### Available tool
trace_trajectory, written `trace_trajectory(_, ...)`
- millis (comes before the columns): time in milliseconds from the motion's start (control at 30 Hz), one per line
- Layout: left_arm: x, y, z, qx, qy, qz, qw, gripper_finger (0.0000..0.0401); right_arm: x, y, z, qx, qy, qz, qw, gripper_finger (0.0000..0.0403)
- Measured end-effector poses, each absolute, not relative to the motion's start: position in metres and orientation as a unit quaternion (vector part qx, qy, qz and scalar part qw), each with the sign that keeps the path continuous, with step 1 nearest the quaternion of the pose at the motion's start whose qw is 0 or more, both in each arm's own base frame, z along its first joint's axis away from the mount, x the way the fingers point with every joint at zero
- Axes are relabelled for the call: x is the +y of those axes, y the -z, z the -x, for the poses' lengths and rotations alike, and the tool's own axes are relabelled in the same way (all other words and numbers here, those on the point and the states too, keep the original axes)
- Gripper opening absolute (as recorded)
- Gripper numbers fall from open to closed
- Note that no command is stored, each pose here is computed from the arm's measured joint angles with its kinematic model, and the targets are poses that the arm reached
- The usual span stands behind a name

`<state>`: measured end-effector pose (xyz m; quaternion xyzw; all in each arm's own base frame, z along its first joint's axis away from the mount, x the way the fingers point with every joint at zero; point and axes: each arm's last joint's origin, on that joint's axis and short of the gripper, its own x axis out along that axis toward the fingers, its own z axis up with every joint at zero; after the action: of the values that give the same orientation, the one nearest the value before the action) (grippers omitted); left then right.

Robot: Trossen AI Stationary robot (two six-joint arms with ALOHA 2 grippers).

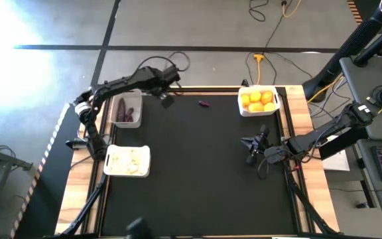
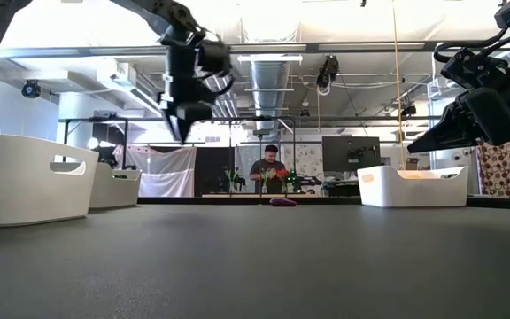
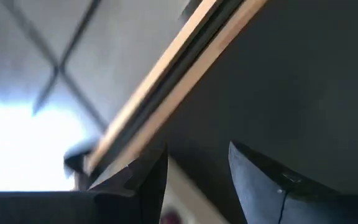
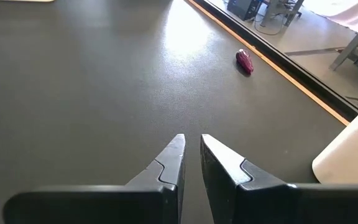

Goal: Sort produce into baskets
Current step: Put the violet eggplant into the gray bin

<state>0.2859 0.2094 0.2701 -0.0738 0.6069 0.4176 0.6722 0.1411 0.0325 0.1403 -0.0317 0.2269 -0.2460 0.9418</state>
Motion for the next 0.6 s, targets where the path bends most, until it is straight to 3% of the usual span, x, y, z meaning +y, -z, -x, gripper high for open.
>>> trace_trajectory(100, 0.203, -0.266, -0.304, 0.613, -0.345, -0.007, 0.711, 0.0155, 0.032, -0.14, -0.141, 0.227, 0.246, 0.032, 0.942, 0.0043)
trace_trajectory(300, 0.203, -0.236, -0.319, 0.686, -0.207, -0.137, 0.684, 0.0155, 0.032, -0.14, -0.141, 0.227, 0.246, 0.032, 0.942, 0.0043)
trace_trajectory(500, 0.219, -0.201, -0.333, 0.715, -0.145, -0.188, 0.658, 0.0155, 0.032, -0.14, -0.141, 0.227, 0.246, 0.03, 0.942, 0.0043)
trace_trajectory(600, 0.236, -0.194, -0.346, 0.692, -0.154, -0.181, 0.682, 0.0155, 0.032, -0.14, -0.141, 0.228, 0.246, 0.034, 0.942, 0.0043)
